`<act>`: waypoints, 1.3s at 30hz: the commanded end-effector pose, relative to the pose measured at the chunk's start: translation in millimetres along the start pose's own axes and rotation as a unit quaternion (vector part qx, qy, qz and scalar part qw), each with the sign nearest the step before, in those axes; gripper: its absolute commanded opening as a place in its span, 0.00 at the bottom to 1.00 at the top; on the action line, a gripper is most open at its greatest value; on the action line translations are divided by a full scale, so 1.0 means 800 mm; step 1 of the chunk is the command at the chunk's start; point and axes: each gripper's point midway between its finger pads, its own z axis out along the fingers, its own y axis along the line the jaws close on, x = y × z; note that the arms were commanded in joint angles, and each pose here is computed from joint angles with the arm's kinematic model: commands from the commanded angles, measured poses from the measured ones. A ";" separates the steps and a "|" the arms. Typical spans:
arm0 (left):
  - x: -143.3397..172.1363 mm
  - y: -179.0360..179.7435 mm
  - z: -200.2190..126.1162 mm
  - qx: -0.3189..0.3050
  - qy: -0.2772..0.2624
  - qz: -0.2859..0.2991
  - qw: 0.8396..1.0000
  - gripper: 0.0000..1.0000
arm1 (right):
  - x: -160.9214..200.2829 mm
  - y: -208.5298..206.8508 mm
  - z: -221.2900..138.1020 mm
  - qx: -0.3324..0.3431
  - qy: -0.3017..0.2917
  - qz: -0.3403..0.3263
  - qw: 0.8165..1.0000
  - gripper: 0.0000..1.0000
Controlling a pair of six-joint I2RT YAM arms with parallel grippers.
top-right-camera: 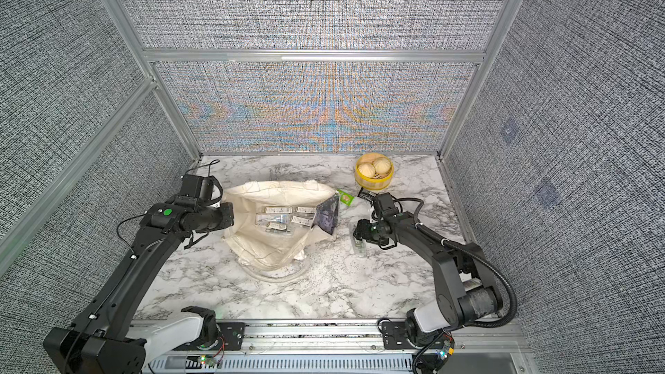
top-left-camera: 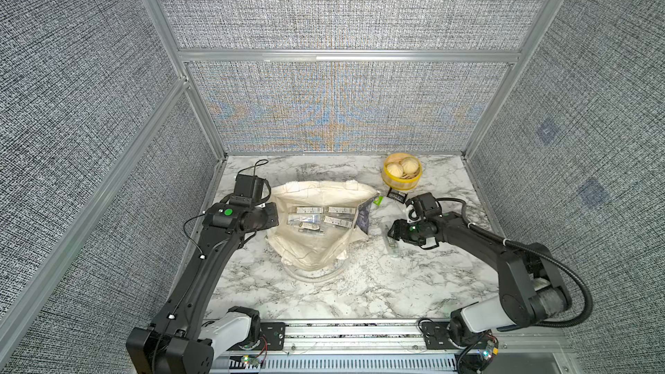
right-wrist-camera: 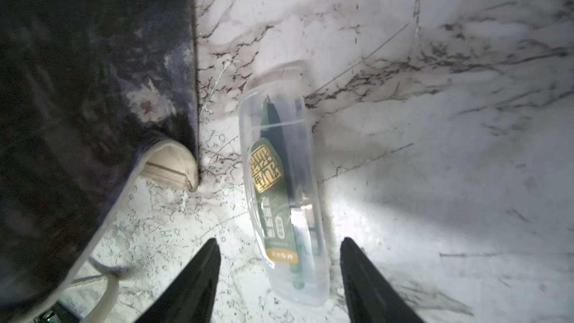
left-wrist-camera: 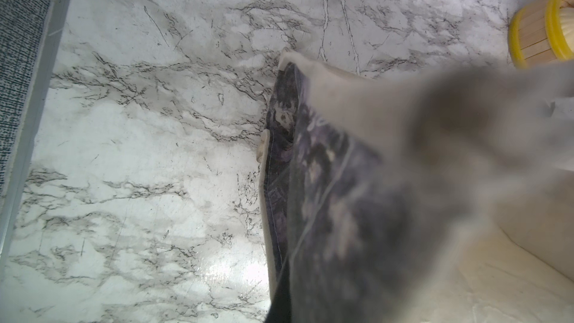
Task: Take out the compass set from the canvas bag
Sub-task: Place the compass set at the center of the board, then pick up the compass set from the canvas bag.
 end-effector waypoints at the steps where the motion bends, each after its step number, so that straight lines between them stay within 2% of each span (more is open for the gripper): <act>1: -0.006 -0.001 -0.001 0.002 -0.011 0.004 1.000 0.00 | 0.033 0.001 -0.004 -0.003 0.045 0.000 0.999 0.65; 14: 0.001 0.001 -0.008 0.003 -0.013 0.002 1.000 0.00 | 0.062 0.014 0.019 -0.007 0.080 -0.016 0.997 0.65; 23: 0.005 0.005 -0.009 0.000 -0.016 0.002 1.000 0.00 | 0.059 0.007 0.001 0.018 0.060 -0.033 0.997 0.65; 26: 0.006 0.004 -0.010 0.001 -0.011 0.005 1.000 0.00 | 0.043 0.014 -0.032 0.031 0.029 -0.061 0.997 0.64; 29: 0.006 0.003 -0.017 0.004 -0.011 0.001 1.000 0.00 | 0.016 0.055 -0.096 0.018 -0.054 -0.147 0.987 0.62; 31: 0.008 0.000 -0.020 0.013 -0.014 -0.001 1.000 0.00 | 0.005 0.100 -0.140 -0.005 -0.118 -0.239 0.964 0.61; 32: 0.009 -0.002 -0.022 0.019 -0.015 -0.003 1.000 0.00 | 0.000 0.131 -0.165 -0.021 -0.152 -0.290 0.945 0.60; 34: 0.014 -0.005 -0.022 0.029 -0.015 -0.005 0.999 0.00 | 0.006 0.182 -0.198 -0.058 -0.185 -0.374 0.907 0.58; 37: 0.022 -0.010 -0.019 0.047 -0.007 -0.008 0.999 0.00 | 0.040 0.267 -0.235 -0.127 -0.207 -0.519 0.819 0.49; 39: 0.025 -0.014 -0.019 0.058 -0.005 -0.007 0.998 0.00 | 0.062 0.320 -0.250 -0.150 -0.220 -0.602 0.753 0.45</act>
